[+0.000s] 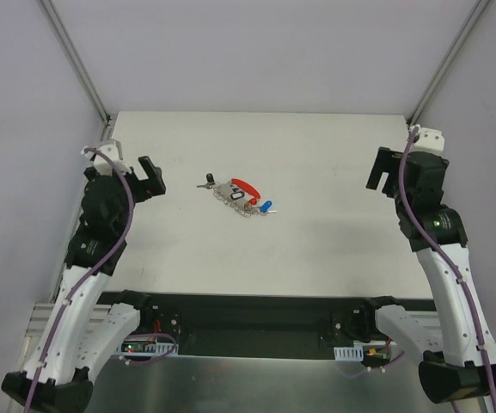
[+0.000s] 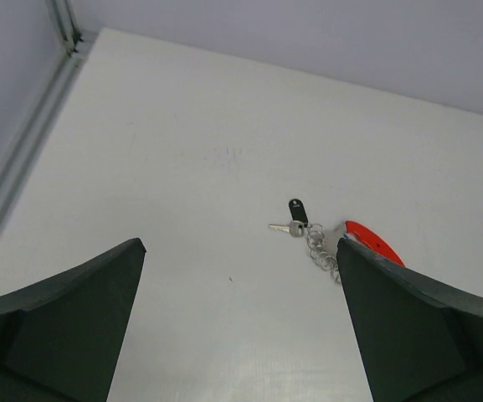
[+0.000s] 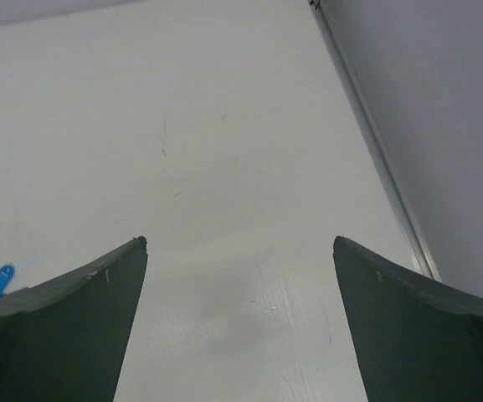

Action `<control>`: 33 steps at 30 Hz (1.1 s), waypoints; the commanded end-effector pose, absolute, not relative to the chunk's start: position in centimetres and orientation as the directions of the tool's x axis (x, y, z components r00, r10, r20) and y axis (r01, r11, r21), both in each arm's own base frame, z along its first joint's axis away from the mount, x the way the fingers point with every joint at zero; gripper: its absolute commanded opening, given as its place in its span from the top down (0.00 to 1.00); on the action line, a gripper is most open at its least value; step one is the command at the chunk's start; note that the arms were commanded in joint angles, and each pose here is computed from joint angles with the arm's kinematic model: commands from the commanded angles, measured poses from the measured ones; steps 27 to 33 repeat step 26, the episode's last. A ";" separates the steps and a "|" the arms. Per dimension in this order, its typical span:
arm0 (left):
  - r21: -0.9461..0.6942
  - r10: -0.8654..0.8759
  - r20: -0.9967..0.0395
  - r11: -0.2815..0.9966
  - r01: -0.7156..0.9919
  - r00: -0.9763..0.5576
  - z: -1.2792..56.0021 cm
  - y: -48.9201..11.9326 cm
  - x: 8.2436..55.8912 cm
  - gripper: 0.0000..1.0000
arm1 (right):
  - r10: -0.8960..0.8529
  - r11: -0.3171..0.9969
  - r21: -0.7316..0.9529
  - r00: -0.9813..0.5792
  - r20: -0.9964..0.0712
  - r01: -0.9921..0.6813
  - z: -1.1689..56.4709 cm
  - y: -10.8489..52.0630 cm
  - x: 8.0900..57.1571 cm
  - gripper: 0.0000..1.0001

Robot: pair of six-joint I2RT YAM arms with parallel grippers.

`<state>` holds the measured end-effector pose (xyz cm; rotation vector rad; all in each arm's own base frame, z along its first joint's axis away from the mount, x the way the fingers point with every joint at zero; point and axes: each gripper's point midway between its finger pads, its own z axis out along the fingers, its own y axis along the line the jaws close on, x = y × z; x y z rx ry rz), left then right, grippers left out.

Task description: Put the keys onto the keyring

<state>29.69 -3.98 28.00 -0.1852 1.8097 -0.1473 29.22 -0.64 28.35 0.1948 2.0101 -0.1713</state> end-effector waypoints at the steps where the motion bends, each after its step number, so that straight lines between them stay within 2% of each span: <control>1: -0.142 -0.151 -0.987 0.978 -0.154 -0.045 33.9 -0.2 26.3 0.01 | 0.063 0.939 -0.029 -0.254 -0.965 0.344 34.7 -3.6 27.6 0.04; 10: -0.135 -0.083 -0.979 0.948 -0.288 0.185 40.2 4.0 21.9 0.01 | 0.062 0.935 0.037 -0.060 -0.996 0.354 39.8 -4.3 25.9 0.04; 33: -0.122 -0.064 -0.972 0.960 -0.253 0.225 40.6 3.6 21.3 0.01 | 0.049 0.945 0.022 -0.074 -0.996 0.326 39.9 -4.1 24.8 0.04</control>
